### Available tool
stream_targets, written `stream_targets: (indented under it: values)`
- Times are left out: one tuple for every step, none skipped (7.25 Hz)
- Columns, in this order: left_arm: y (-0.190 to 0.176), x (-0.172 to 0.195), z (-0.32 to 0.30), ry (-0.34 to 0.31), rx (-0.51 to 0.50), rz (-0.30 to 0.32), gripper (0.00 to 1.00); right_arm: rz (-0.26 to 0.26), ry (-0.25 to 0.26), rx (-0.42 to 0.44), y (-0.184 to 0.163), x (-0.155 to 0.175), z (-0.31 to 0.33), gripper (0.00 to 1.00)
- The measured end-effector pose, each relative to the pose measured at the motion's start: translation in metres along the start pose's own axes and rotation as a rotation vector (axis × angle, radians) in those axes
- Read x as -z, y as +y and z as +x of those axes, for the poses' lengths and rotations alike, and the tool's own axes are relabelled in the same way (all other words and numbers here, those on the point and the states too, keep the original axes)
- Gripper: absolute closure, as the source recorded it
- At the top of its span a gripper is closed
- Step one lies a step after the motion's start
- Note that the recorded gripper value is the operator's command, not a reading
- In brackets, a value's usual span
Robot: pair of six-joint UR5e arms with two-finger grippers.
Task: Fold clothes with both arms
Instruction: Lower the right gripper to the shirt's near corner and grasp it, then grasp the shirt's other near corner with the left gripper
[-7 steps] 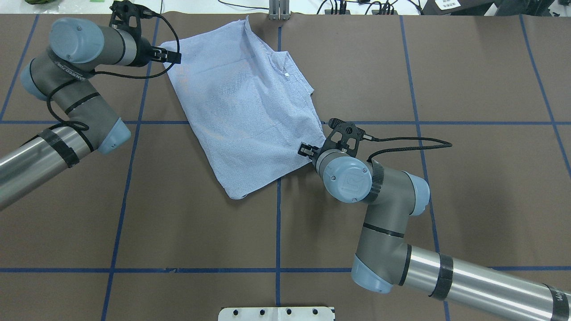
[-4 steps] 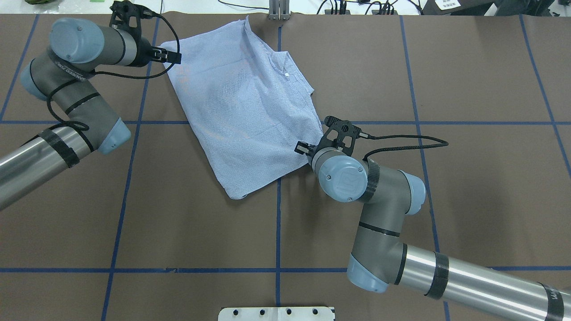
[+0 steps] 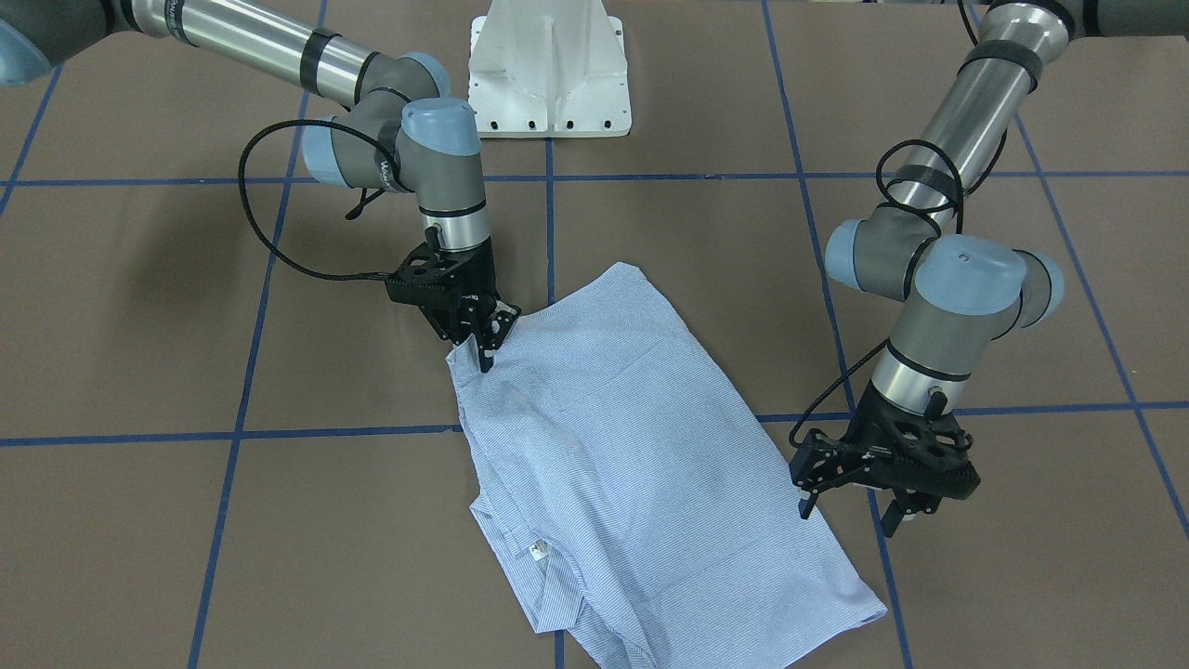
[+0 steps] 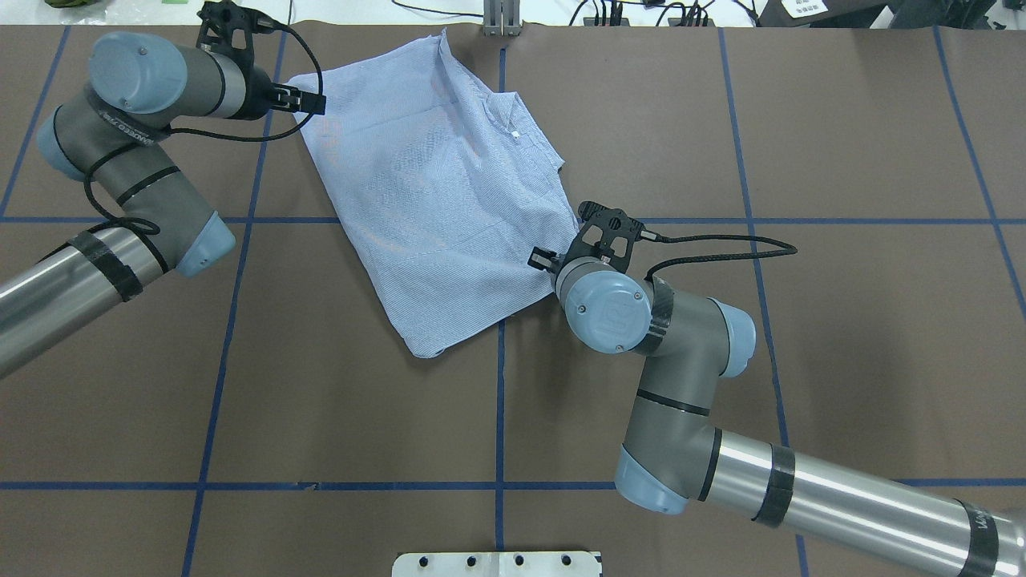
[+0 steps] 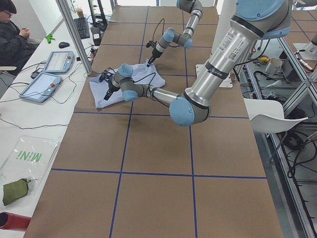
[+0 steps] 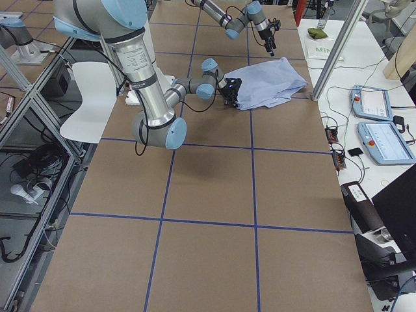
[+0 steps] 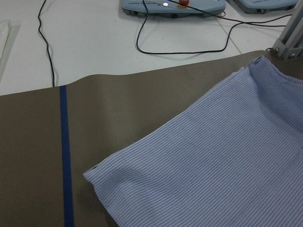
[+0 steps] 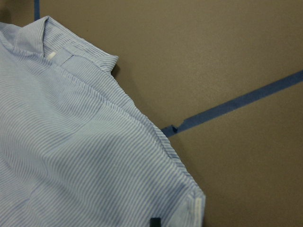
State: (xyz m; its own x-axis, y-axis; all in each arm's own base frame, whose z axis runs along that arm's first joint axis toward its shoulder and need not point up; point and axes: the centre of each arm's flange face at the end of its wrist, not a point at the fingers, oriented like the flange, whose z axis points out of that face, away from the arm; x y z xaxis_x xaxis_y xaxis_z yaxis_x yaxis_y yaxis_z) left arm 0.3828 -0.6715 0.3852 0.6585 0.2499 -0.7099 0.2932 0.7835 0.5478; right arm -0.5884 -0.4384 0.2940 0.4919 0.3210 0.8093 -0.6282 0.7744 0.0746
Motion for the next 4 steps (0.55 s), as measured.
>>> stream_targets:
  values:
    - [-0.0002, 0.0003, 0.0003, 0.001, 0.0, 0.001, 0.0, 0.005, 0.0, -0.004, -0.0052, -0.0004, -0.0004, 1.0]
    - [-0.0005, 0.0009, 0.0012, 0.002, -0.001, 0.002, 0.0, 0.008, -0.001, -0.005, -0.0084, -0.0003, -0.0006, 1.0]
    - [-0.0003, 0.0027, 0.0032, 0.007, -0.001, 0.004, 0.0, 0.009, -0.005, -0.006, -0.0105, 0.0013, -0.0019, 1.0]
    - [0.0027, 0.0098, 0.0063, 0.024, 0.01, 0.003, 0.0, 0.007, -0.013, -0.006, -0.0113, 0.005, -0.0045, 1.0]
